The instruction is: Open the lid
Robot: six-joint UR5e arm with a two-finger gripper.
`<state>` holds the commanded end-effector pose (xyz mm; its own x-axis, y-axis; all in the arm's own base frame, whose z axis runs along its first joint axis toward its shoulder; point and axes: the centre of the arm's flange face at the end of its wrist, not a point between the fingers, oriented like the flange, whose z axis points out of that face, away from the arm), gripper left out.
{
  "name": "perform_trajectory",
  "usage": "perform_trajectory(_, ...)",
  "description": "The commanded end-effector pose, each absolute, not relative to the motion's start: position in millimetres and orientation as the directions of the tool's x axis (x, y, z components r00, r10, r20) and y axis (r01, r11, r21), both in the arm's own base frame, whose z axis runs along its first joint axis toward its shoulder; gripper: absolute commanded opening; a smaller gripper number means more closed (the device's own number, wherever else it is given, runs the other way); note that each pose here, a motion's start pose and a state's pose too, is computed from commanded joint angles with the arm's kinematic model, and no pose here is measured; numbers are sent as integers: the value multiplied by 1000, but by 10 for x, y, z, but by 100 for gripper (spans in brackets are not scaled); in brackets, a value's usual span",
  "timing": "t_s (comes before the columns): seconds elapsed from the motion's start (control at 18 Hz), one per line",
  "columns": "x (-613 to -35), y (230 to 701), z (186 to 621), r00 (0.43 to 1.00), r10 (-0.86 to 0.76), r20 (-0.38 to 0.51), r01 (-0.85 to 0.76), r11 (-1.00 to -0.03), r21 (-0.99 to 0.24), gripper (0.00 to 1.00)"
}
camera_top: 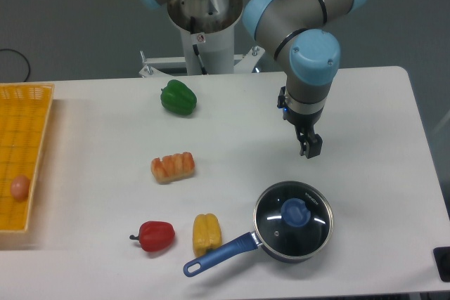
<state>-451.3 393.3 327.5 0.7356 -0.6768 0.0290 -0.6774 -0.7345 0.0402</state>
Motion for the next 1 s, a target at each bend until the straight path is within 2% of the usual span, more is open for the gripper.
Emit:
perform_trajectory(0.33,-4528,3925,3276,744,-668,22,-668,-744,20,100)
perform_trajectory(0.61,-4534,3765,3500,818,-575,-21,-575,-818,-6,100)
perform_trajectory(1.0,-4442,4002,3658,927,-369,-59,-371,-928,-31,100)
